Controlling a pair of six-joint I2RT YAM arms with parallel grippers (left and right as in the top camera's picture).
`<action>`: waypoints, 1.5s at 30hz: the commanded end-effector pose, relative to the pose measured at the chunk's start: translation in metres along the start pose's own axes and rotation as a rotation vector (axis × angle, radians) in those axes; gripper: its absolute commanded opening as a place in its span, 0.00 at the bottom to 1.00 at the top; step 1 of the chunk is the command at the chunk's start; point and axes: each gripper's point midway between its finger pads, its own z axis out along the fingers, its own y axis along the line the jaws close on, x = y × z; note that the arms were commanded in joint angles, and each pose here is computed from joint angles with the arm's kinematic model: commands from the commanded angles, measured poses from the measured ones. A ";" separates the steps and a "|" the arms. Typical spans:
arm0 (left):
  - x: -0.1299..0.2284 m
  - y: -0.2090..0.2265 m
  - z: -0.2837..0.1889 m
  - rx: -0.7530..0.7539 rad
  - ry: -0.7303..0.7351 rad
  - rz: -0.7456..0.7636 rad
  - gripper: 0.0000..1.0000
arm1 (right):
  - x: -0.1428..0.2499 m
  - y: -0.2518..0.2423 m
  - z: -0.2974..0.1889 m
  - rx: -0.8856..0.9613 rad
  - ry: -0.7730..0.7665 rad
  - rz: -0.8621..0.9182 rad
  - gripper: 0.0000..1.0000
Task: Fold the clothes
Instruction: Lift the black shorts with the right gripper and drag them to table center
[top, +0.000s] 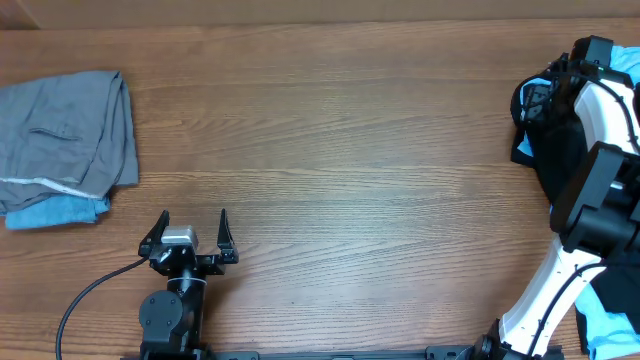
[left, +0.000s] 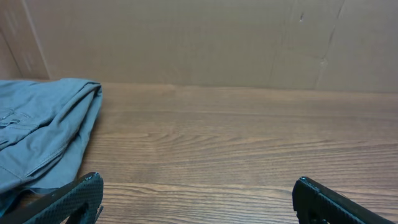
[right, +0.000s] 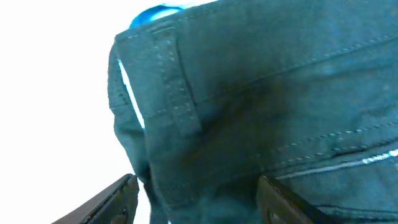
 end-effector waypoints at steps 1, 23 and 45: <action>-0.001 -0.003 0.000 0.016 -0.008 0.026 1.00 | -0.005 0.004 0.007 -0.023 -0.010 0.002 0.65; -0.001 -0.003 0.000 0.016 -0.008 0.026 1.00 | -0.014 0.008 -0.003 -0.035 0.002 0.051 0.04; -0.001 -0.003 0.000 0.016 -0.008 0.026 1.00 | -0.067 0.071 -0.428 -0.193 -0.763 0.022 0.04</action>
